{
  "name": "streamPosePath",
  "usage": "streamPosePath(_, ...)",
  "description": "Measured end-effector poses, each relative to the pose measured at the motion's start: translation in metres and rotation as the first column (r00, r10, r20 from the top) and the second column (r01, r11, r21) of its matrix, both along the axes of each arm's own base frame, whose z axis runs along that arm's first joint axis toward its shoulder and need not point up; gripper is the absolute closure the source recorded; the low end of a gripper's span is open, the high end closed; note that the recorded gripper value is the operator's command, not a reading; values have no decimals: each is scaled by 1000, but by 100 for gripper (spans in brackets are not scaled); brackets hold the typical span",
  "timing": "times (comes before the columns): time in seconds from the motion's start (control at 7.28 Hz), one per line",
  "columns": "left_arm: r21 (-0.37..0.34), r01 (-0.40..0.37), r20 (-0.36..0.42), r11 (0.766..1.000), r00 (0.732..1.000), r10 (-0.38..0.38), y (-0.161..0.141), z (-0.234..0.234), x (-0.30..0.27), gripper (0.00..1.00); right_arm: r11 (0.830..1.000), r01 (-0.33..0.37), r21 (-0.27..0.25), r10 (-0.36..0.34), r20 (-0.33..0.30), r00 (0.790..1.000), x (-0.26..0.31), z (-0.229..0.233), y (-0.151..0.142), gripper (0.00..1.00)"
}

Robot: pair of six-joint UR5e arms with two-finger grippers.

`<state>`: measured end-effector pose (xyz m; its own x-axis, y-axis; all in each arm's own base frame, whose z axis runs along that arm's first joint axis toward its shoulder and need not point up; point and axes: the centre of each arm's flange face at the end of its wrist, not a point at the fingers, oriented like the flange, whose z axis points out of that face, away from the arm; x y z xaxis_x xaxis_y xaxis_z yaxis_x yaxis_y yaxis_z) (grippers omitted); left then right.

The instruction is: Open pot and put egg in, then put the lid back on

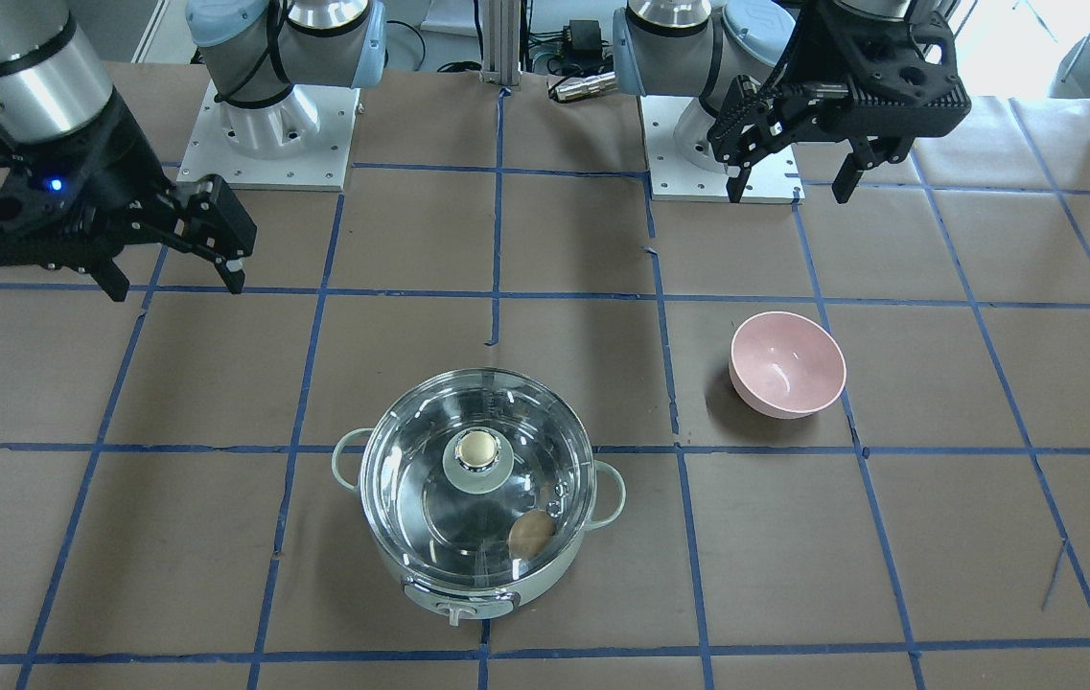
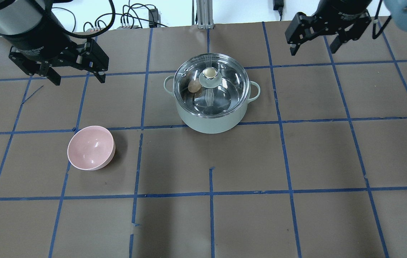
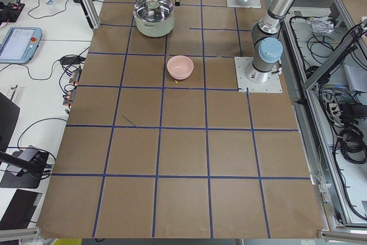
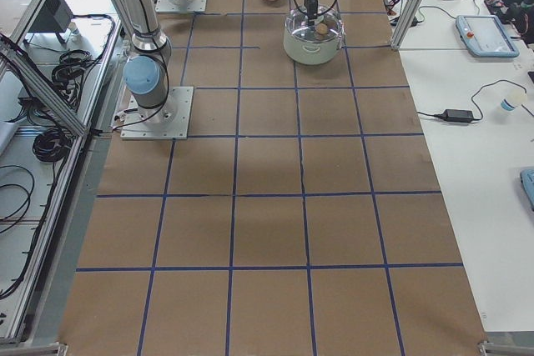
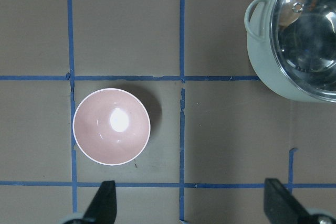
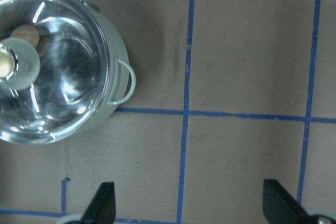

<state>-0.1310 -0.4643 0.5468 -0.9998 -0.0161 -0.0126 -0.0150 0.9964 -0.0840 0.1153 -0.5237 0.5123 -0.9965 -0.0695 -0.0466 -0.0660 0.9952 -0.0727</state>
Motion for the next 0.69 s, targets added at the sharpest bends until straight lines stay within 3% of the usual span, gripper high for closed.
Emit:
streamPosePath(0.27,-1,1,-1,1000,1000,-1,0,0,-1,0,999,-20,32,20,-12,1000,-1,-5,36,0)
streamPosePath(0.69,-2,1,-2,1000,1000,-1,0,0,-1,0,999,-27,46,27,-18,999,-2,-10,44,0)
